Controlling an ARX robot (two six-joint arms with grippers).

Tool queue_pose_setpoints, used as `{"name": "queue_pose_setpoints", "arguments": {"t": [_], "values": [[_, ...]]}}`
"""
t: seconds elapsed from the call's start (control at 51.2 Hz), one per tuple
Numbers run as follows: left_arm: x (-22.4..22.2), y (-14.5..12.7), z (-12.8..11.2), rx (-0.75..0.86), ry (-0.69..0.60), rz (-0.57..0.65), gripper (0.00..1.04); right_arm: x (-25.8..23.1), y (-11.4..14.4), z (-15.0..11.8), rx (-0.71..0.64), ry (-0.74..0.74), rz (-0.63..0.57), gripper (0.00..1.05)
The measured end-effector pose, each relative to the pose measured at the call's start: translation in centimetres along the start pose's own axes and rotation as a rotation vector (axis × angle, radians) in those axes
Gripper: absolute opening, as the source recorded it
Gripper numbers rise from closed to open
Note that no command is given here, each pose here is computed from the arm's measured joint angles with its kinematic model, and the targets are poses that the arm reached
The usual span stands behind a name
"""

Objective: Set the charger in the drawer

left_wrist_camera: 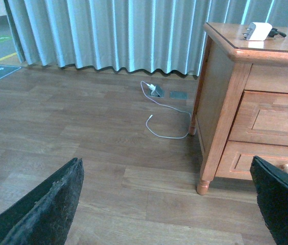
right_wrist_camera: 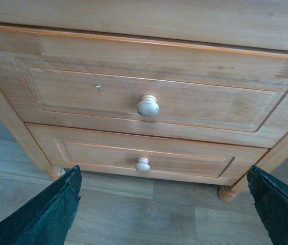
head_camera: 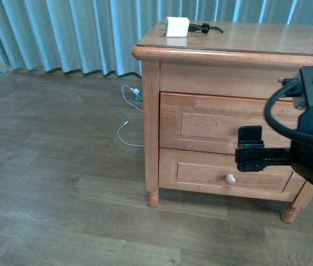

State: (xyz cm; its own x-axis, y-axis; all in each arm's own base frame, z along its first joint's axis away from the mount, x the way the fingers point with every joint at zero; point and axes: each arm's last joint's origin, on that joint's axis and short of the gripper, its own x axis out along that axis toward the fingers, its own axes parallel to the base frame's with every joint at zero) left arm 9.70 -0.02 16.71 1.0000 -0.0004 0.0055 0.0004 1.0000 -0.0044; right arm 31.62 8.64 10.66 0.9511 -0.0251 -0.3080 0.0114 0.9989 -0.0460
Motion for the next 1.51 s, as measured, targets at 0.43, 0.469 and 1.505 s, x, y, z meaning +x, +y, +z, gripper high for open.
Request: {"name": "queue_pose_setpoints", "arguments": {"t": [0.43, 0.469, 1.505], "values": [[0.0, 0.0, 0.0, 0.0, 0.0, 0.0, 0.99, 9.5, 2.7, -1.4, -0.022, -0.025, -0.03, 0.97], [0.0, 0.0, 0.0, 0.0, 0.0, 0.0, 0.99, 10.0, 2.6, -1.4, -0.02, -0.028, -0.036, 0.97], [0.0, 0.0, 0.0, 0.0, 0.0, 0.0, 0.99, 14.2, 2.0, -2.7, -0.011, -0.051, -0.097, 0.97]]}}
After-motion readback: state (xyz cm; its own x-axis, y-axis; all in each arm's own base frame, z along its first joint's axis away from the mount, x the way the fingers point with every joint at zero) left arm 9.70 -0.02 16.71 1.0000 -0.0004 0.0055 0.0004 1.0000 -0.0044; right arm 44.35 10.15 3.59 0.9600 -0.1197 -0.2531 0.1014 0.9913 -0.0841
